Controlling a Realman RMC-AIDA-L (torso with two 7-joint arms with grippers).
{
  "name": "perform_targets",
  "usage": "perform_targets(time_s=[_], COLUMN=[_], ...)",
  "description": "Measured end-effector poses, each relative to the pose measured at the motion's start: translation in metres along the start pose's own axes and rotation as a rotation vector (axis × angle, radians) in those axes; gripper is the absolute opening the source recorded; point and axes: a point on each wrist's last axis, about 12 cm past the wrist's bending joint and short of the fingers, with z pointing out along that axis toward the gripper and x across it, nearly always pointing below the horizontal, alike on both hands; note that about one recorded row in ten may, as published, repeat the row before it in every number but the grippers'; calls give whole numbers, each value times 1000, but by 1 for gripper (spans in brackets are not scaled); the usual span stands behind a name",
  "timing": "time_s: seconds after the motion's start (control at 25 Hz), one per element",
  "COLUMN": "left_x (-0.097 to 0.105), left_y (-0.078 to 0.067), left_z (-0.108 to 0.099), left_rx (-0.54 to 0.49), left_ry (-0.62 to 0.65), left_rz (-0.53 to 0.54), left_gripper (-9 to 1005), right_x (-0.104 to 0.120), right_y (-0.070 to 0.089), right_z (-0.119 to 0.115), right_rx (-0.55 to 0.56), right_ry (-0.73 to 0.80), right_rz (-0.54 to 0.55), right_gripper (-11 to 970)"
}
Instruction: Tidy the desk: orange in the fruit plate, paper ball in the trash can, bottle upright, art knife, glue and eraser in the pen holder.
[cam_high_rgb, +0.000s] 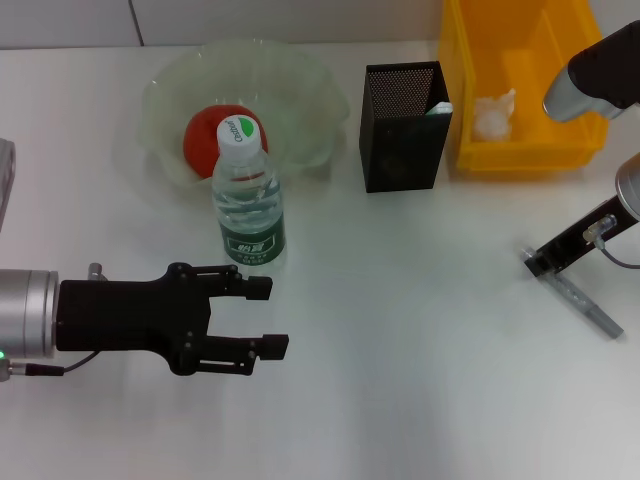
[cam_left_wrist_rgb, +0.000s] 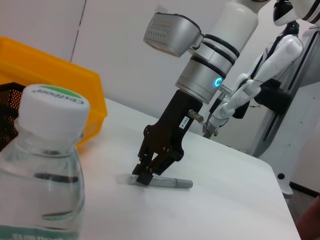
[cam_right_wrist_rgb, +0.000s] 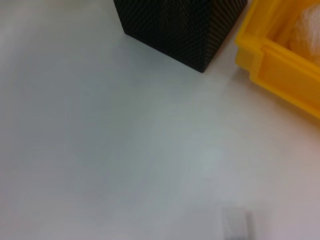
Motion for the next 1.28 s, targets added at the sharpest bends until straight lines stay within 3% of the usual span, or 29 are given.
perform_targets(time_s=[0.44,0.68,0.72,0.76,0.88,0.92,0.96,1.0,1.04,1.12,1.16,1.2,1.28], left_x=[1,1,1,1,1,0,0,0,0,0,0,0,0], left_y=[0,-1,-1,-1,-1,-1,-1,-1,-1,0,0,0,0], left_z=[0,-1,-2,-2,-2,-1,-1,-1,-1,-1,-1,-1,-1], left_rx=[-1,-2,-1,-1,-1,-1,-1,0,1,0,-1,-1,-2], left_ry=[-1,-4,-4,-4,-6,-6,-6,-6,-6,-7,-7,-7,-8], left_rz=[-3,-3,-2,-2,-2,-2,-2,-2,-2,-1,-2,-3,-6], left_gripper=[783,783,783,783,783,783,783,783,783,783,783,783,783], right_x=[-1,-5,-6,-6,-4,-1,-1,3,3,8,8,10,10], right_y=[-1,0,-3,-3,-8,-13,-13,-18,-18,-25,-25,-28,-29], right_z=[-4,-33,-53,-53,-84,-103,-103,-110,-110,-99,-99,-83,-73], right_rx=[2,-30,-45,-45,-85,-135,-135,-190,-190,-258,-258,-287,-299], right_ry=[-17,-133,-227,-227,-431,-622,-622,-805,-805,-1059,-1059,-1209,-1269], right_rz=[-10,-15,-9,-9,-14,-29,-29,-45,-45,-51,-51,-54,-41], right_gripper=[141,139,139,139,138,138,138,137,137,137,136,136,135])
